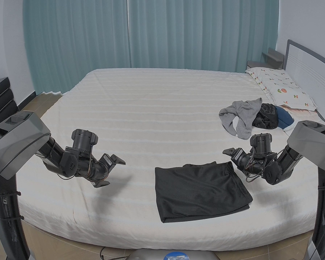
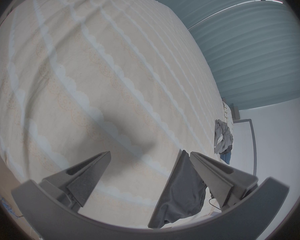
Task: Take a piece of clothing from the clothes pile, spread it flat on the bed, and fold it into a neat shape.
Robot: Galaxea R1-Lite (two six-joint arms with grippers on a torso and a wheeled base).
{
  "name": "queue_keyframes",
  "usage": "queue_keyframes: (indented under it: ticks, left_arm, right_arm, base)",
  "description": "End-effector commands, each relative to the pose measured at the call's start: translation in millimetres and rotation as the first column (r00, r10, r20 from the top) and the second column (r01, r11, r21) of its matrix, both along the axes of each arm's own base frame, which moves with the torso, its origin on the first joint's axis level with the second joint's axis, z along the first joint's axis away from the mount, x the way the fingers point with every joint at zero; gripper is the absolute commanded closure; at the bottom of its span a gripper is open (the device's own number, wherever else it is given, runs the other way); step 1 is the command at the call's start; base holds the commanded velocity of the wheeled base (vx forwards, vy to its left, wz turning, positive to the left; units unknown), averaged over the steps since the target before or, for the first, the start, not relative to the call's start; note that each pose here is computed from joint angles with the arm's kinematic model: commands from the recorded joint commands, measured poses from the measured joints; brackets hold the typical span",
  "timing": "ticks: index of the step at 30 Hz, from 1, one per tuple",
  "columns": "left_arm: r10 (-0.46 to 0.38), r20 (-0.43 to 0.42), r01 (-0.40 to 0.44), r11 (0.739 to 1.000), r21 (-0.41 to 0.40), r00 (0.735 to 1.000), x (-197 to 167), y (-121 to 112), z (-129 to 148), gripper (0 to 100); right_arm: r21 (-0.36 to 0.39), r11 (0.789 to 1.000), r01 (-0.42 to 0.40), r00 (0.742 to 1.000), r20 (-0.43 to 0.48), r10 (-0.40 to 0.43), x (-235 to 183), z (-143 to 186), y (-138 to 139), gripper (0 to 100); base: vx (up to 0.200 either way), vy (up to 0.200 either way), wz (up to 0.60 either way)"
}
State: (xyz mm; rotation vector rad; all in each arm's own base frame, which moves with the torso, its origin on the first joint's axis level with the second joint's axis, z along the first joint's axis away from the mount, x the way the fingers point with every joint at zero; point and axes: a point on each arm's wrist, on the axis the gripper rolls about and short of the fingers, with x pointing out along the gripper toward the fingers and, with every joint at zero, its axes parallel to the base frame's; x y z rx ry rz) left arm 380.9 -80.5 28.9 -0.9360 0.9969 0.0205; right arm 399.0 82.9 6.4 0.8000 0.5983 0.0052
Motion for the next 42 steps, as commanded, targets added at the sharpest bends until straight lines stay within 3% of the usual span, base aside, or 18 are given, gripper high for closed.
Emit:
queue_keyframes:
  ticks: [1, 9, 18, 35, 42]
  left_arm:
    - [0.004, -0.003, -0.004, 1.0, -0.001, 1.0, -0.7, -0.6, 0.4, 0]
    - [0.0, -0.004, -0.001, 1.0, 0.0, 1.0, -1.8, -0.4, 0.0, 0]
    - [0.008, 0.006, -0.008, 1.0, -0.009, 1.0, 1.6, 0.1, 2.5, 0]
    - [0.0, 0.029, 0.0, 1.0, -0.013, 1.0, 6.5, -4.0, 7.0, 0]
    - [-0.009, 0.039, 0.009, 1.0, -0.013, 0.999, 9.4, -8.3, 6.3, 0]
  right_arm:
    - [0.004, 1.0, -0.006, 1.0, -0.001, 0.006, -4.0, 1.8, 0.8, 0]
    - [0.023, 0.999, -0.028, 1.0, -0.001, 0.028, -11.5, -5.3, -3.1, 0]
    - [0.026, 0.999, -0.035, 0.999, 0.009, 0.034, -10.0, -3.0, -0.9, 0]
    - [0.026, 0.999, -0.046, 0.999, 0.012, 0.046, -8.2, -4.3, 3.3, 0]
    - [0.036, 0.995, -0.09, 0.996, 0.023, 0.089, -3.3, -7.2, 16.3, 0]
  base:
    - [-0.2, 0.0, 0.0]
    - [-0.2, 0.0, 0.0]
    - [0.0, 0.0, 0.0]
    - [0.0, -0.2, 0.0]
    - [0.0, -0.2, 0.0]
